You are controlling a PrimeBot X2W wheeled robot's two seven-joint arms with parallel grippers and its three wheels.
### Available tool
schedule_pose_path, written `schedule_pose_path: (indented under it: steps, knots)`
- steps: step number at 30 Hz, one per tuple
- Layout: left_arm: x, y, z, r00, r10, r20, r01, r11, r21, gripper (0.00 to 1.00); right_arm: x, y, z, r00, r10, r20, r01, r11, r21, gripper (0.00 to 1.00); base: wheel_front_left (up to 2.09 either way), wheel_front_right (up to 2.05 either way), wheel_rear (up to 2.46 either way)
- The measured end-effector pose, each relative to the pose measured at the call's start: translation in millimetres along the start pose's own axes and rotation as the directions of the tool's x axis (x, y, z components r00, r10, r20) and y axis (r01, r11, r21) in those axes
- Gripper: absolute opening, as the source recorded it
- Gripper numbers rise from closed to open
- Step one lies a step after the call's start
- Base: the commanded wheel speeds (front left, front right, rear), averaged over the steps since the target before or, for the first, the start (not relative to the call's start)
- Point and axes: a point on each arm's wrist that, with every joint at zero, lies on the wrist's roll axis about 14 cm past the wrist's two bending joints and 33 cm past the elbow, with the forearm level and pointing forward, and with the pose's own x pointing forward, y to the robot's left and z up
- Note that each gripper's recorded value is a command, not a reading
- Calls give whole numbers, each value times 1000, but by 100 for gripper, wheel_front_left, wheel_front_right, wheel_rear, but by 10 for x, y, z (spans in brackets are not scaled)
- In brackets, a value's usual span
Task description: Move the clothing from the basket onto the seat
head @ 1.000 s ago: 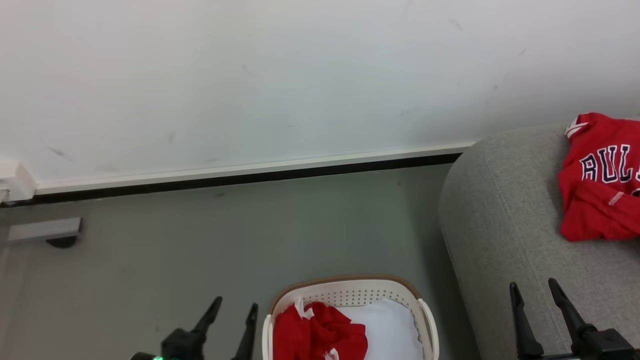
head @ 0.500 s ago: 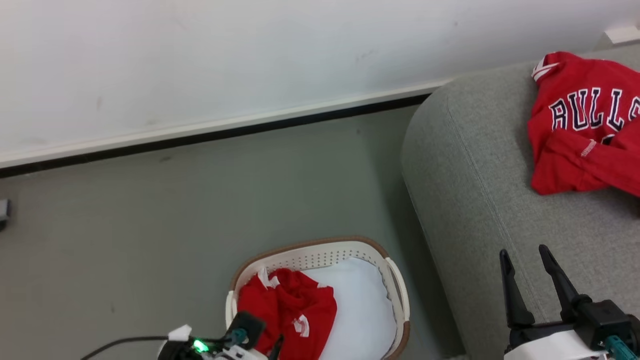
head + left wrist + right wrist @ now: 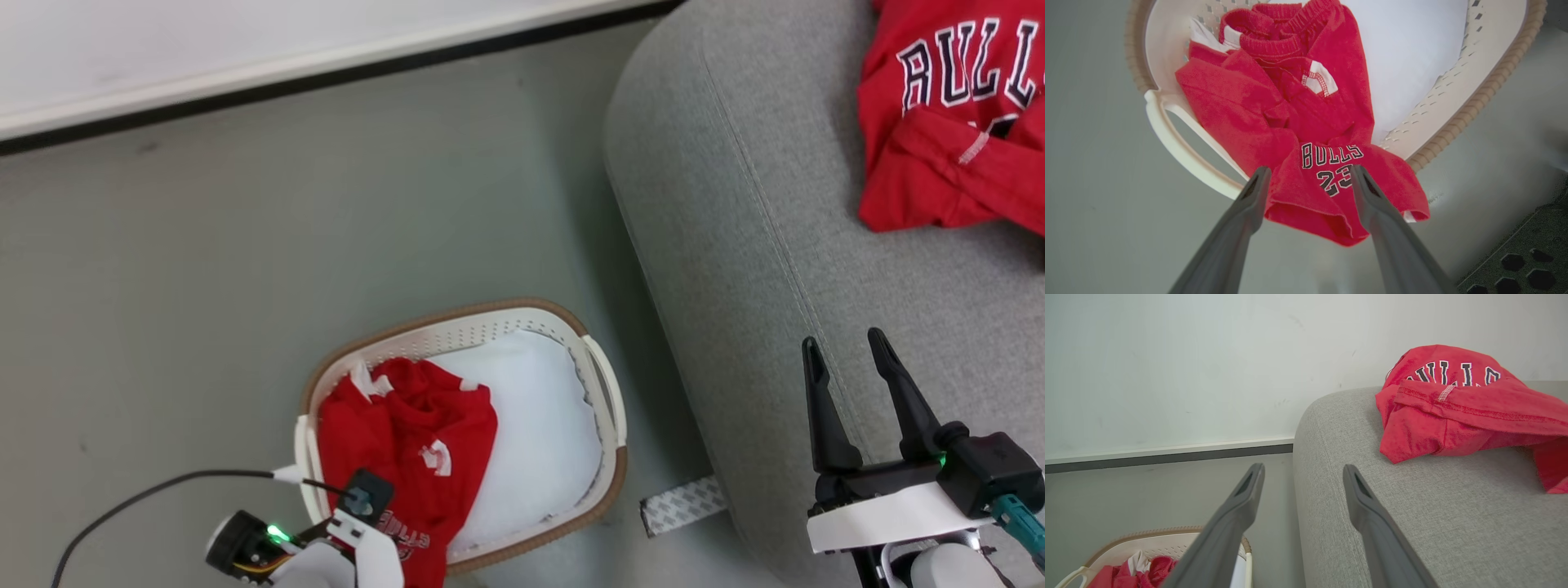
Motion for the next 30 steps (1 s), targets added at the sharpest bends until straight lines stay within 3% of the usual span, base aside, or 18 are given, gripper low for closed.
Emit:
schedule_pose_path:
  steps: [13, 14, 15, 16, 22, 27, 30]
  knots:
    - [400, 79, -355, 983, -33, -178, 41, 998, 42, 100, 115, -168, -158, 998, -49, -43, 49, 999, -5, 100, 0, 0, 0]
    - [421, 74, -359, 983, -36, -181, 44, 998, 42, 64, 119, -184, -162, 998, -54, -44, 54, 999, -2, 100, 0, 0, 0]
    - [440, 67, -358, 982, -39, -183, 47, 998, 42, 9, 117, -200, -170, 997, -59, -47, 59, 998, -3, 100, 0, 0, 0]
    - [453, 54, -361, 982, -46, -185, 54, 998, 40, 0, 115, -211, -179, 997, -62, -49, 62, 998, -4, 100, 0, 0, 0]
    - [459, 14, -349, 981, -59, -183, 65, 997, 30, 0, 114, -241, -165, 996, -73, -44, 73, 997, 7, 100, 0, 0, 0]
    - [403, -52, -71, 994, -72, -85, 69, 997, -29, 0, 114, -232, -86, 997, -70, -21, 70, 997, 11, 100, 0, 0, 0]
    - [326, 9, 176, 999, -43, 15, 44, 992, -115, 0, 88, -230, -22, 998, -69, -3, 69, 998, 9, 100, 0, 0, 0]
